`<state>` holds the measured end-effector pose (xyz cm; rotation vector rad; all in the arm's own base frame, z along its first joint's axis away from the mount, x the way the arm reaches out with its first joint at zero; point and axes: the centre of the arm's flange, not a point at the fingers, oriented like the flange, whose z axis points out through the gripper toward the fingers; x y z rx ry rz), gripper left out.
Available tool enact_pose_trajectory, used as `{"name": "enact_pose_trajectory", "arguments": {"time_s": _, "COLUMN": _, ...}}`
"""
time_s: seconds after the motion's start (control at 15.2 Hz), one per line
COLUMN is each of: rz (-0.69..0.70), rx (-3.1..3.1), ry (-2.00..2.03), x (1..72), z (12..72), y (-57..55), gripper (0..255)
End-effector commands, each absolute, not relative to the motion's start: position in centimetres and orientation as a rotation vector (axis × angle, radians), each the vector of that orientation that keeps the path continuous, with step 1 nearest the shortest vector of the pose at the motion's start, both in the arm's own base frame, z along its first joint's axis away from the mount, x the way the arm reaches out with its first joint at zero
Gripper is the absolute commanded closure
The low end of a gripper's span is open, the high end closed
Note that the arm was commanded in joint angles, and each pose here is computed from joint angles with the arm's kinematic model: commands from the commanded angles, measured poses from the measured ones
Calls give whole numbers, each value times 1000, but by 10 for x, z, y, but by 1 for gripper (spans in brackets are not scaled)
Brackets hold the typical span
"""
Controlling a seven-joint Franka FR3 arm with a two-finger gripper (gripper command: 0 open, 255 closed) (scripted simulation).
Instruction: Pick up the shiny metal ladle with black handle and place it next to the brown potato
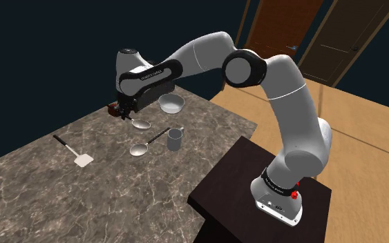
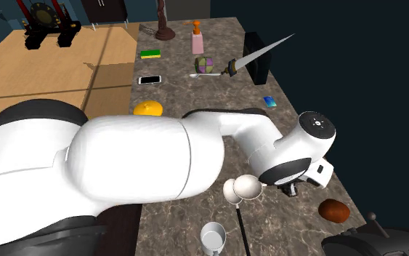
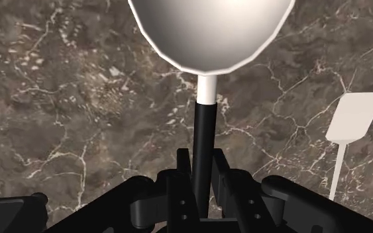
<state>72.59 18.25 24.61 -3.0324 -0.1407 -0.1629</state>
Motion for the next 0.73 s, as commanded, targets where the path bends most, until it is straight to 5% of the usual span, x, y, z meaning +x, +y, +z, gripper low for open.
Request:
{"name": "enact_pose_trajectory", "arguments": {"time_s": 0.0, "rz": -162, "rx": -3032, "ry": -142, "x": 748, "z": 250, "y": 165, "gripper": 255}}
{"name": "enact_pose_trajectory", "arguments": {"time_s": 0.66, "rz": -162, "rx": -3032, "ry": -142, "x": 791, "z": 218, "y": 131, "gripper": 255}}
